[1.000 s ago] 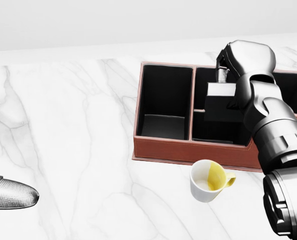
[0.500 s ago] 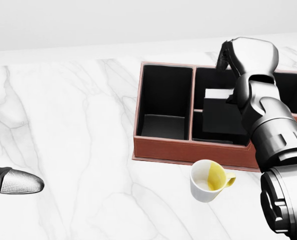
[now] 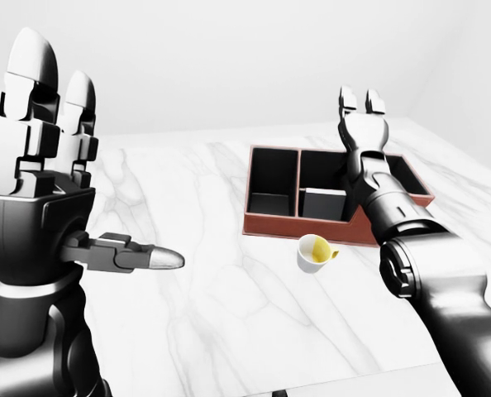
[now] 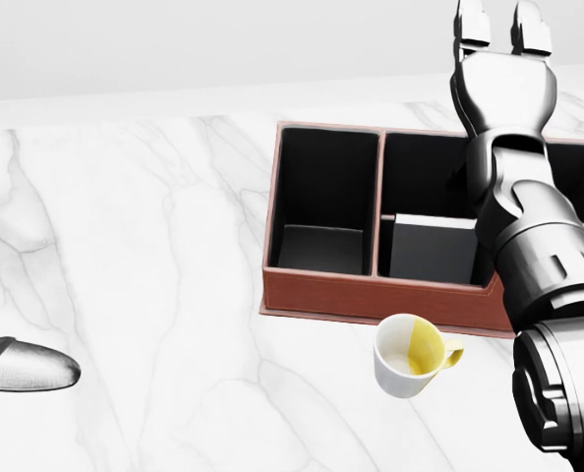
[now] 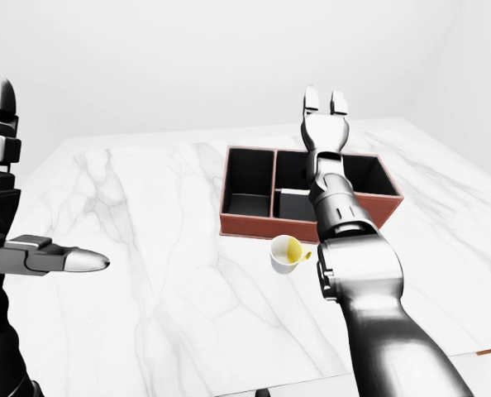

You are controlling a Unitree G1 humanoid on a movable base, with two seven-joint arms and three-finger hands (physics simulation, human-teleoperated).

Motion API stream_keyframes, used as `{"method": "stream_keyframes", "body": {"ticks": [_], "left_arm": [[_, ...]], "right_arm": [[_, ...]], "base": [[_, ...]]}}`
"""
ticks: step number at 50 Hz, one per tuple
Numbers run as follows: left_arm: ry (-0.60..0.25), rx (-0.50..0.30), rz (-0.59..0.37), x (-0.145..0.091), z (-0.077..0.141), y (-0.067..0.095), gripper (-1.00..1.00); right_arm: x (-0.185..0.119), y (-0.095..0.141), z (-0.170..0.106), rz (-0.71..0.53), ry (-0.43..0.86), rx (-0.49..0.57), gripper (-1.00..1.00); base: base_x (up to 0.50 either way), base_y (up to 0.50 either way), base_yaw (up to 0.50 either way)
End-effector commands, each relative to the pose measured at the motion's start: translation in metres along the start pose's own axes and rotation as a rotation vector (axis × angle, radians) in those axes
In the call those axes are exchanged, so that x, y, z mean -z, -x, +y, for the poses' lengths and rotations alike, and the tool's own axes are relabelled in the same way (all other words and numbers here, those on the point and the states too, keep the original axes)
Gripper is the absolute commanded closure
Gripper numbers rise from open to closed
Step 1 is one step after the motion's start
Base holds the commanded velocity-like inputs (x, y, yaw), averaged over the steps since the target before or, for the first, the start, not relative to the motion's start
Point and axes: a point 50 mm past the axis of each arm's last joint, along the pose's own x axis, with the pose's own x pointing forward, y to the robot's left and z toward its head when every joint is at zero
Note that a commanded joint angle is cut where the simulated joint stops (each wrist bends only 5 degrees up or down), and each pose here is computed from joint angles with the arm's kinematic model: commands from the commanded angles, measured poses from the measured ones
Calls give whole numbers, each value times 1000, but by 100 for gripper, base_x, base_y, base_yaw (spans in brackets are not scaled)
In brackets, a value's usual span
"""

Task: Pick up the book and place it in the caddy.

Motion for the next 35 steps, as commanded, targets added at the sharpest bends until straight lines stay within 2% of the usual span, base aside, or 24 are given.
{"method": "stream_keyframes", "body": {"ticks": [1,14,21,22,27,29,35], "left_arm": [[2,-2,-9,-1,0,-1,-100],[21,-5,-42,-3,-5,-8,-100],[23,-7,-83,-12,-8,-10,-100],[26,-10,-93,-13,-9,-10,-100],[37,-17,-114,-17,-11,-11,-100],[39,-19,-140,-22,-13,-12,-100],[46,-34,-192,-32,-14,-12,-100]], "right_arm": [[-4,-2,-5,-22,-21,7,-100],[-10,-10,-23,-85,-170,-7,-100],[-4,-9,-32,-98,-325,-59,-100],[-4,-6,-38,-131,-386,-70,-100],[-1,19,-56,-154,-480,-78,-100],[-7,40,-72,-261,-527,-63,-100],[-14,83,-100,-444,-575,-16,-100]], "base": [[0,0,0],[0,0,0],[0,0,0],[0,0,0],[0,0,0],[0,0,0],[0,0,0]]}}
